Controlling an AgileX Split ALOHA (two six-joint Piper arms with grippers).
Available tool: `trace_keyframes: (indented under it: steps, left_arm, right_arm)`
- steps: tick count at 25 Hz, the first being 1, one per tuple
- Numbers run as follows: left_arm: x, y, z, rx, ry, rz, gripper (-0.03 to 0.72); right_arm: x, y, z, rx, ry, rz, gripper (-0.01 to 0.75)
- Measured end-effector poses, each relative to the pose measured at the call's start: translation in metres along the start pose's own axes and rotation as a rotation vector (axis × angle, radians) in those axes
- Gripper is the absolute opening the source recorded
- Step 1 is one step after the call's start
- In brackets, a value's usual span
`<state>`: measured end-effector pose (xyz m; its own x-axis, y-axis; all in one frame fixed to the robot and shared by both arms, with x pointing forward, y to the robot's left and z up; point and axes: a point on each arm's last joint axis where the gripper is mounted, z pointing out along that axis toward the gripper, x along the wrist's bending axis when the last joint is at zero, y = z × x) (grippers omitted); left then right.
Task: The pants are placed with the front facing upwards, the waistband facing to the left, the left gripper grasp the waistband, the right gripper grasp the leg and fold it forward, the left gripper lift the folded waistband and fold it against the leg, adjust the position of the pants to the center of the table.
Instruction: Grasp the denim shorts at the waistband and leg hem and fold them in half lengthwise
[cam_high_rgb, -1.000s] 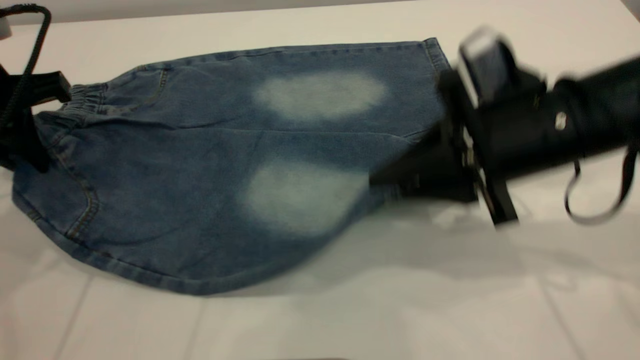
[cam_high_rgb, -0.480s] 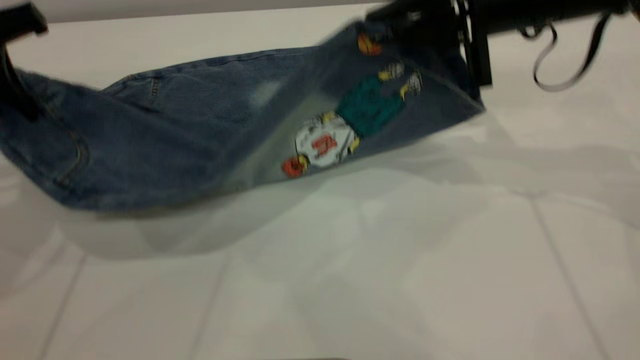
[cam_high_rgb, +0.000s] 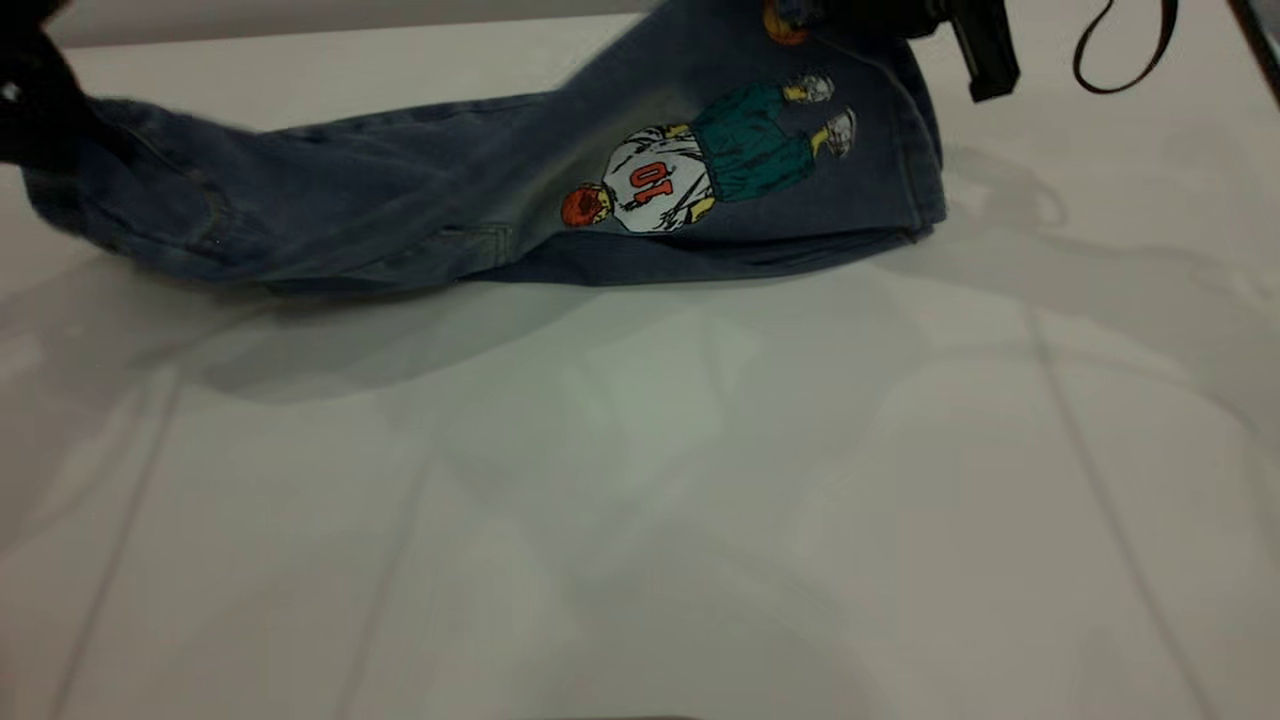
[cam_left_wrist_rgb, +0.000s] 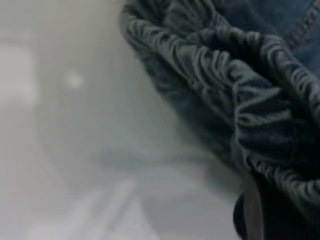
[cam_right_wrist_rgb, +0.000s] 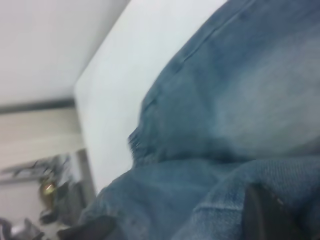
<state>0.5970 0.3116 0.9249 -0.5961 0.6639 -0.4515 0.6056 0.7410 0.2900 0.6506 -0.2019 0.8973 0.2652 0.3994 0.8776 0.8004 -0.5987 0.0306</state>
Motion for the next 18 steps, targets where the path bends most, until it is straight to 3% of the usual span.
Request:
trace_keyframes:
  steps: [7, 18]
  left_arm:
    - [-0.009, 0.013, 0.038, -0.005, -0.032, -0.17, 0.085]
    - [-0.017, 0.03, 0.064, -0.063, -0.072, -0.283, 0.09]
  right_arm:
    - [-0.019, 0.012, 0.017, -0.034, -0.058, 0.067, 0.036]
    - [-0.027, 0.037, 0.048, -0.051, -0.029, 0.147, 0.039]
